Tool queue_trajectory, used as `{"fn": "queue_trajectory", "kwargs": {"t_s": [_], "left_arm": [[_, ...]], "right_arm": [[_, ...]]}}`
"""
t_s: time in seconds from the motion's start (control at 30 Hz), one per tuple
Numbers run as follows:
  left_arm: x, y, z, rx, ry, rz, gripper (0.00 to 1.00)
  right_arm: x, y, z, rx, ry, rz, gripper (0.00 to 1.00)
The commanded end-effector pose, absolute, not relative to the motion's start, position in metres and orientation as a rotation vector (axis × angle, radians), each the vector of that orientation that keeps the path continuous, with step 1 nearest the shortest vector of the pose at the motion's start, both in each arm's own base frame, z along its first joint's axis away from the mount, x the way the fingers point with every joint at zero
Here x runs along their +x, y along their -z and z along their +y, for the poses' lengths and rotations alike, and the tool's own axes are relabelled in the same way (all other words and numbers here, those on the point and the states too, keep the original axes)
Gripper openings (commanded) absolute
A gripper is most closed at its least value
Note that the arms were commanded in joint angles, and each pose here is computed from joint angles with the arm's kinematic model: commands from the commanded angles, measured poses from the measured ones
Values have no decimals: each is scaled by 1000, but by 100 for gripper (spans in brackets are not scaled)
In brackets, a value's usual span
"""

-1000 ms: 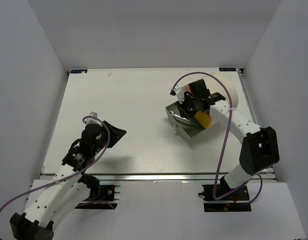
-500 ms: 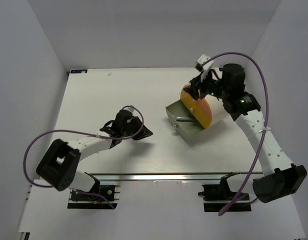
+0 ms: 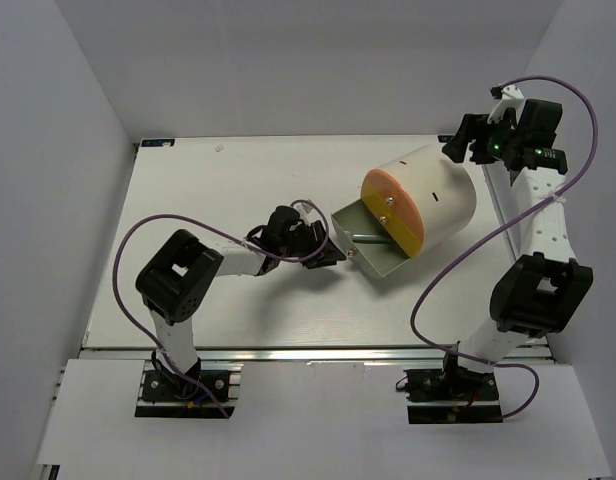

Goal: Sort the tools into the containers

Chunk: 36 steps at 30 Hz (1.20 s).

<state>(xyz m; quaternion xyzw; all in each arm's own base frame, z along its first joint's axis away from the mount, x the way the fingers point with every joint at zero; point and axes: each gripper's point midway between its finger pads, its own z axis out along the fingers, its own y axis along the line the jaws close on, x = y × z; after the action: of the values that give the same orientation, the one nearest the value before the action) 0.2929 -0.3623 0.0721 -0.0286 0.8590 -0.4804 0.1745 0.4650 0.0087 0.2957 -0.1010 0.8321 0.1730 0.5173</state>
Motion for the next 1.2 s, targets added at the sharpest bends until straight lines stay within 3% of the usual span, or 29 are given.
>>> {"fn": "queue_trajectory", "kwargs": {"t_s": [0.0, 0.1, 0.2, 0.3, 0.43, 0.7, 0.9, 0.93, 1.0, 1.03, 1.1, 1.13, 1.17], "left_arm": [[306, -100, -382, 38, 1451, 2333, 51], [314, -99, -392, 54, 1471, 2326, 51], [323, -99, -405, 77, 1501, 2310, 51], [334, -108, -422, 110, 1537, 2277, 51], [349, -98, -442, 123, 1562, 2284, 51], [377, -104, -475, 121, 1635, 2240, 51], [379, -105, -475, 111, 1621, 2239, 48], [378, -105, -474, 107, 1614, 2242, 39], [375, -105, -464, 92, 1587, 2256, 30], [376, -104, -458, 65, 1552, 2258, 28], [371, -91, -437, 13, 1476, 2297, 31], [371, -107, -430, 0, 1463, 2269, 35], [377, -109, -418, -41, 1421, 2259, 49]], "right_arm": [[463, -306, 7, -253, -459, 1993, 81], [461, -282, 11, -262, -579, 2070, 78], [455, -262, 20, -277, -701, 2104, 68], [445, -245, 27, -281, -762, 2131, 56], [436, -233, 34, -288, -829, 2158, 32], [430, -226, 36, -290, -857, 2174, 26], [430, -227, 28, -276, -825, 2175, 36], [431, -227, 24, -264, -811, 2179, 45], [435, -234, 10, -241, -748, 2170, 55], [437, -237, 4, -233, -722, 2164, 72], [441, -244, -14, -205, -652, 2152, 89], [445, -255, -21, -205, -616, 2126, 89], [447, -260, -28, -201, -588, 2116, 89]]}}
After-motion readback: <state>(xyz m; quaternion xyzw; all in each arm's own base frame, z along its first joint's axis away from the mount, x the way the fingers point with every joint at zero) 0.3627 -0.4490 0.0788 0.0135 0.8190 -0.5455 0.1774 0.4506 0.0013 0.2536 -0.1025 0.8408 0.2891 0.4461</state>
